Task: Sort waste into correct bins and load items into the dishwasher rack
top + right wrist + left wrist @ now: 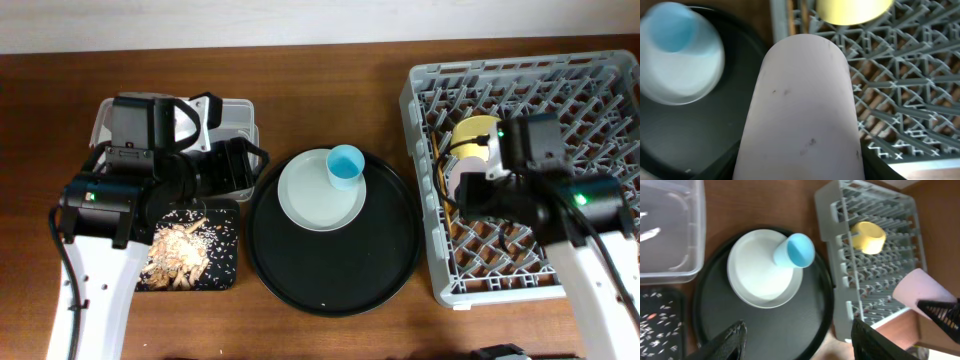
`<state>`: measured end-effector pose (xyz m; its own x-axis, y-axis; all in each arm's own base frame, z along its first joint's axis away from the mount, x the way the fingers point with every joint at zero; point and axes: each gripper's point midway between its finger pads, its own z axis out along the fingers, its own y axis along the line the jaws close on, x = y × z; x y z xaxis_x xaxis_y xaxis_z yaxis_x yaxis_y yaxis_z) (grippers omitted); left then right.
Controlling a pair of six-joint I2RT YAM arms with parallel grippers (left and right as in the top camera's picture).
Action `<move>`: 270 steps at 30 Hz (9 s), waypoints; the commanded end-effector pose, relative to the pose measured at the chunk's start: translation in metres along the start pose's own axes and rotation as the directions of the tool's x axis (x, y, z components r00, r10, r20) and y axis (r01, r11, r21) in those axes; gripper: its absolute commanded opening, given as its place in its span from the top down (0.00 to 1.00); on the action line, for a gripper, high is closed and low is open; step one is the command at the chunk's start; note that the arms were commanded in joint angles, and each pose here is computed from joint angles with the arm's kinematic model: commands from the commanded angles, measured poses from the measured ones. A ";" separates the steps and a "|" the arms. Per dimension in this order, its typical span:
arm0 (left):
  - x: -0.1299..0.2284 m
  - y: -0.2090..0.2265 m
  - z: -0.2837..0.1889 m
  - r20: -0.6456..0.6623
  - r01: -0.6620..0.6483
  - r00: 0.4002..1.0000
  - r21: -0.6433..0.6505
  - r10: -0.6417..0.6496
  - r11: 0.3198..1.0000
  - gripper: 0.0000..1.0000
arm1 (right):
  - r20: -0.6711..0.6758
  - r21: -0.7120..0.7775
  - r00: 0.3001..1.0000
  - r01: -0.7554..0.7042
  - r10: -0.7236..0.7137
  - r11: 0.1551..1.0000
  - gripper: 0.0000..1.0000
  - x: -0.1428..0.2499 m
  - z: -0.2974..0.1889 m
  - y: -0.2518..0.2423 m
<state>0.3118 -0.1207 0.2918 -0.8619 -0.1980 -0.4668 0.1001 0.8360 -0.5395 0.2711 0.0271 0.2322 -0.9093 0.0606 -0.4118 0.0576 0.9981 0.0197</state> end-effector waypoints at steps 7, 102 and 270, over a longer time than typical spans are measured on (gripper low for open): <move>0.003 0.013 0.002 -0.006 0.011 1.000 -0.065 -0.011 0.998 0.34 | -0.172 0.128 0.985 0.000 0.022 0.992 0.58 0.000 0.053 -0.012; 0.035 -0.142 0.027 -0.148 -0.150 0.914 0.740 0.377 0.655 1.00 | 0.282 -0.696 0.901 0.428 -0.329 0.576 0.13 0.000 -0.137 0.126; 0.042 0.000 0.063 -0.321 -0.283 0.902 0.065 0.289 0.957 0.01 | -0.035 -0.220 0.999 0.006 -0.014 0.976 0.41 -0.145 0.174 -0.020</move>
<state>0.3071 -0.1618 0.2282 -0.9080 0.2268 -0.3524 0.3729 0.8208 -0.4326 0.4699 -0.0062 0.1287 -0.9285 0.0595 -0.3664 -0.0264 0.9740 0.2250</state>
